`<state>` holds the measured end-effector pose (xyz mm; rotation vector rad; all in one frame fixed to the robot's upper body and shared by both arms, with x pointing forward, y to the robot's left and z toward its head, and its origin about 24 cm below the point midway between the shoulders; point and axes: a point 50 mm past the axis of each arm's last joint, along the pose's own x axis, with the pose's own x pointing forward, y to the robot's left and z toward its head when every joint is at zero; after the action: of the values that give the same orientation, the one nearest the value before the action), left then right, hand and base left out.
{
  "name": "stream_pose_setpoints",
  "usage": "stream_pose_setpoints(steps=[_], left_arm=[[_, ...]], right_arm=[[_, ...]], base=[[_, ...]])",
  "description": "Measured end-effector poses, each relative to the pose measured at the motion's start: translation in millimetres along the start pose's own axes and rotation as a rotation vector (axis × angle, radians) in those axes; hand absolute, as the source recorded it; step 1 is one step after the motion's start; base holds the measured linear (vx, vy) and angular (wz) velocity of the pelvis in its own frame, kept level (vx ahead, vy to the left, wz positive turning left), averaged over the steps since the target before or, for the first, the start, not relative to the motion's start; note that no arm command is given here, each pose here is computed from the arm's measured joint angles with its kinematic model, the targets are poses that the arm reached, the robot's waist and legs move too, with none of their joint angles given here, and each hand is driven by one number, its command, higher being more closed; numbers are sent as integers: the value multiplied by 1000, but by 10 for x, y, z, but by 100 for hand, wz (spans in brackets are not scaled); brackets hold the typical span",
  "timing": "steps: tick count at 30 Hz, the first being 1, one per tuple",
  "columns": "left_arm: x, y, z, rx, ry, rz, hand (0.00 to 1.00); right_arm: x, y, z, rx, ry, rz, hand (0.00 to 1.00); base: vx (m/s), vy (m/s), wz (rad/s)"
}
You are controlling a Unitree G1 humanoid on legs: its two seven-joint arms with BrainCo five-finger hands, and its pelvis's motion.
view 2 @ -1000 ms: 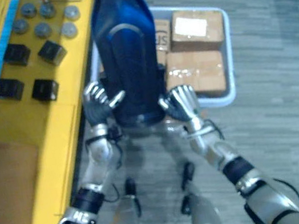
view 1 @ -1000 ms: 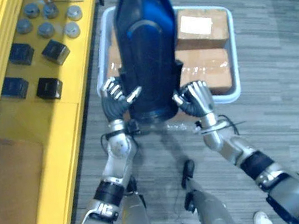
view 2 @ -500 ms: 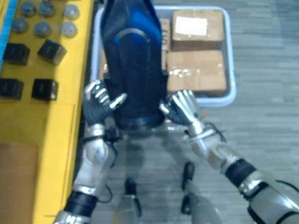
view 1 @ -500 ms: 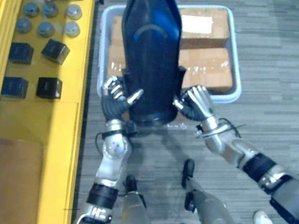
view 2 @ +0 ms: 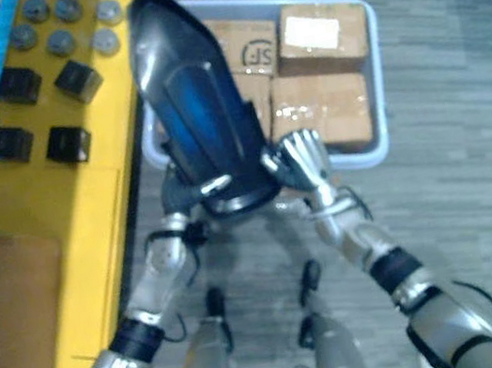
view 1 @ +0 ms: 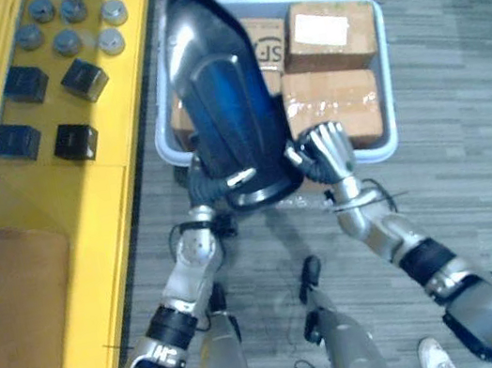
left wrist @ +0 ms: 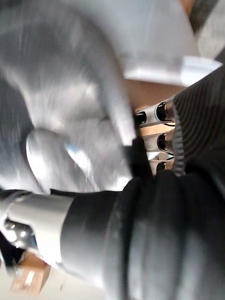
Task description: Walk over and take plastic housings, then place them on the shelf
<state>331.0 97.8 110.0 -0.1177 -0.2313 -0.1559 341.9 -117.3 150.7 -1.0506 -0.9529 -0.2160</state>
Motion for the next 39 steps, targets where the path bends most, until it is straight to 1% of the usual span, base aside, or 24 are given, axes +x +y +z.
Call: stream_pose_setpoints(steps=[3, 4, 12, 27, 31, 33, 37, 38, 39], left_arm=[[4, -20, -79, -23, 48, -10, 100], [6, -28, -110, -51, 65, -15, 100], [46, -71, -141, -61, 81, -3, 100], [52, -51, -102, -81, 27, 121, 100], [46, -69, -57, -8, -33, 183, 100], [46, -45, -12, 60, -82, 221, 100], [42, -44, 56, 113, -133, 252, 100], [43, -45, 80, 109, -143, 259, 100], [41, -46, 91, 110, -149, 264, 100]], right_arm=[[37, -7, 10, -5, -3, -7, 100], [43, -5, 16, -5, -6, -7, 100], [104, -10, 47, -10, -24, -13, 100], [119, 23, 102, 13, -20, -19, 100], [111, 29, 86, 10, -11, -16, 100], [105, 37, 85, 11, -7, -15, 100], [73, 54, 87, 23, 6, -26, 100], [65, 56, 89, 29, 11, -32, 0], [55, 61, 91, 40, 17, -33, 0]], base=[[-34, 56, -2], [-27, 57, -2], [-27, 51, -2], [3, 40, 1], [0, 38, 1], [-4, 38, 0], [-1, 8, 0], [0, 0, 0], [0, 0, 0]])
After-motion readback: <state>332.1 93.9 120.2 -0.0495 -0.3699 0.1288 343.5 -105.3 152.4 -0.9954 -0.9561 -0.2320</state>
